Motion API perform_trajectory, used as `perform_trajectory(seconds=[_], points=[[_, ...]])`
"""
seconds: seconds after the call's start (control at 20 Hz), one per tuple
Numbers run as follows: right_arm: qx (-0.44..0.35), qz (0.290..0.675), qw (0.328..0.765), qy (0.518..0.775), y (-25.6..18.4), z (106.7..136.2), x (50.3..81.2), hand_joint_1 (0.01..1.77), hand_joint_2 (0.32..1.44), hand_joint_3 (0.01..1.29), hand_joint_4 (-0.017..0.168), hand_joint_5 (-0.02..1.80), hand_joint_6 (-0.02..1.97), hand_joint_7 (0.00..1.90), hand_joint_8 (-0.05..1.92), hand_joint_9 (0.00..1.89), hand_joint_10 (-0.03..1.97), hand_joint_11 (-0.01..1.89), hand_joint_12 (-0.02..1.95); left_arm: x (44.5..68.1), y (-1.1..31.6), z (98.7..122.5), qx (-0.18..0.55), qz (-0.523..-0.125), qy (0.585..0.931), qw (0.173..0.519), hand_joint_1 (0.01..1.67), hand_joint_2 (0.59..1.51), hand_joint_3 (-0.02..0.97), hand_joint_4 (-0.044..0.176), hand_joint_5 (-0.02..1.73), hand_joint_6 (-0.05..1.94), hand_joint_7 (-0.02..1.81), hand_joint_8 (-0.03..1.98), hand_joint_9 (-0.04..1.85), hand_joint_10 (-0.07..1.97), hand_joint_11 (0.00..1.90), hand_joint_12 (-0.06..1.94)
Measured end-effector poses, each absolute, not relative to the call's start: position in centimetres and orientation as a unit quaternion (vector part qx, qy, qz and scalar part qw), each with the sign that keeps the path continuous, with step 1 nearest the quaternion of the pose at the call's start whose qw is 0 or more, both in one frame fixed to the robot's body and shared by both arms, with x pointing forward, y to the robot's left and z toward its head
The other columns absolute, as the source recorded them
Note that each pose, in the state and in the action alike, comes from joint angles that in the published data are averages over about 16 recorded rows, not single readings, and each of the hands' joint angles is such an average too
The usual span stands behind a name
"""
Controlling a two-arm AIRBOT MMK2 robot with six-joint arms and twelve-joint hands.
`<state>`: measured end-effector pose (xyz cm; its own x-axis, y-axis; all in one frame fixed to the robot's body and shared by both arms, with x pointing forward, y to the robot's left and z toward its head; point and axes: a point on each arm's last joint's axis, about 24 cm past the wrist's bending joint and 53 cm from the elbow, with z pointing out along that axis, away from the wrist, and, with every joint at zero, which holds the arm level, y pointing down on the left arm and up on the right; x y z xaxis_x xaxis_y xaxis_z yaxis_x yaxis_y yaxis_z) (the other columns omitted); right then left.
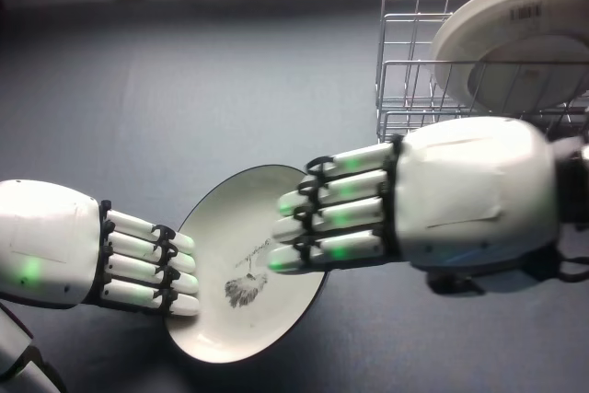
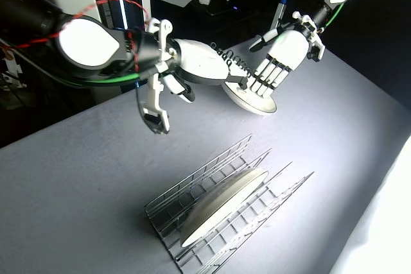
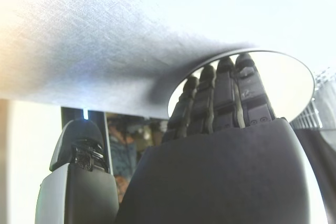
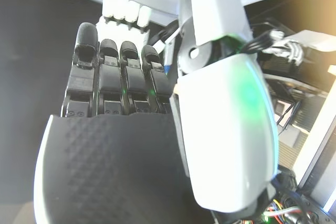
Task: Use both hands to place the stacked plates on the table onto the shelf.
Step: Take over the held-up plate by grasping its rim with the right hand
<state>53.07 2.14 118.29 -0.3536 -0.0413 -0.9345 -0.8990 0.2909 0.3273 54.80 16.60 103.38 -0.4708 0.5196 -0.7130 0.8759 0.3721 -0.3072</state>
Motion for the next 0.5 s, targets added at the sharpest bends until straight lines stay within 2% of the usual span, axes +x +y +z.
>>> perform_trajectory(seconds=[0.5], points=[[-0.351,0.477,0.424,0.685,6.0,114.8,54.5,1.34,1.02,0.01,0.004,0.09,0.02,0.07,0.01,0.08,0.01,0.01,0.68,54.8,16.6,103.4,0.443,-0.342,0.787,0.260,0.02,1.117,0.013,-0.009,-0.01,-0.03,0.00,0.00,0.01,-0.01,0.01,-0.03]])
